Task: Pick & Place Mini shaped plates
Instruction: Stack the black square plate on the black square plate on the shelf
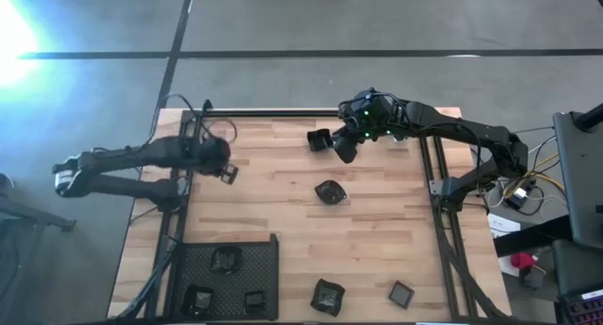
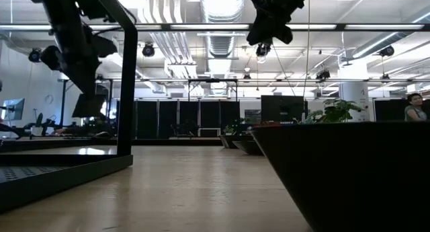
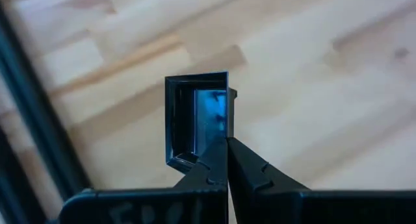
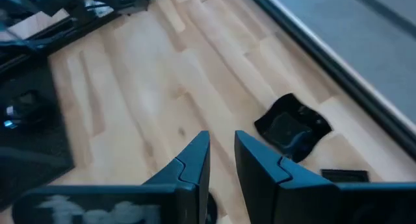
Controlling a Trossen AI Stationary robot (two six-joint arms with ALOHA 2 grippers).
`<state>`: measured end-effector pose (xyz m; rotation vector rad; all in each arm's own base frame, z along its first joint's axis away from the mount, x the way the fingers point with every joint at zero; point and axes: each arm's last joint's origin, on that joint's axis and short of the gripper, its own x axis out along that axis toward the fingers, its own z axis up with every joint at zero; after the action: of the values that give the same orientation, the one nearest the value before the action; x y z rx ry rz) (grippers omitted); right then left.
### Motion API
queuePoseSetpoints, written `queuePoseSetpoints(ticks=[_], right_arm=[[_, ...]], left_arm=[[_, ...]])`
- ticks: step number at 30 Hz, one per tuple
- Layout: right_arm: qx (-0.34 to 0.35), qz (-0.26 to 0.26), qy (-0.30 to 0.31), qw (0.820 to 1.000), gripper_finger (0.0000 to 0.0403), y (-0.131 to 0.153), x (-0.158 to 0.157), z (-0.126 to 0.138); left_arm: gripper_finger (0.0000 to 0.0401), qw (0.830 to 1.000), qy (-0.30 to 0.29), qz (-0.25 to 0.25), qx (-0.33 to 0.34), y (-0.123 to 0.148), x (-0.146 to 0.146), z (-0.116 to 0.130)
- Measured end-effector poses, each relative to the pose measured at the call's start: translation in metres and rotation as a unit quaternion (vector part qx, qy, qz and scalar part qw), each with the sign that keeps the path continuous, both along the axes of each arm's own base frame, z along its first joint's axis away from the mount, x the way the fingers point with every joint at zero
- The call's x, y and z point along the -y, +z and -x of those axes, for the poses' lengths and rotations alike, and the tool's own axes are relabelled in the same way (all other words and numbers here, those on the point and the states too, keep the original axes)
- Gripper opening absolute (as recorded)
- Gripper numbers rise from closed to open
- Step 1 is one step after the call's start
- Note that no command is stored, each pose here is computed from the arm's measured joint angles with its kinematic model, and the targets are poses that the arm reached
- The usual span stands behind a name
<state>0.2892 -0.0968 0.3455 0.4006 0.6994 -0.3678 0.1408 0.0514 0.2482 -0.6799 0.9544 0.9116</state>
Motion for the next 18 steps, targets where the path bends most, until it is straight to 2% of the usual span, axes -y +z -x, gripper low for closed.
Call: queuePoseSetpoints(ticks=[7,12,18], right_arm=[[0.003,-0.008,0.02,1.0,0.0068,0.0,-0.001,0.0],[0.003,-0.005,0.023,1.0,0.0068,0.0,-0.001,0.0],[0.0,0.003,0.031,1.0,0.0068,0.0,-0.001,0.0]], left_arm=[[0.0,0.993,-0.112,0.022,0.024,0.005,0.056,-0.016],[0.0,0.978,-0.206,0.011,0.042,0.022,0.099,-0.028],[0.0,0.959,-0.282,0.006,0.039,0.036,0.149,-0.048]])
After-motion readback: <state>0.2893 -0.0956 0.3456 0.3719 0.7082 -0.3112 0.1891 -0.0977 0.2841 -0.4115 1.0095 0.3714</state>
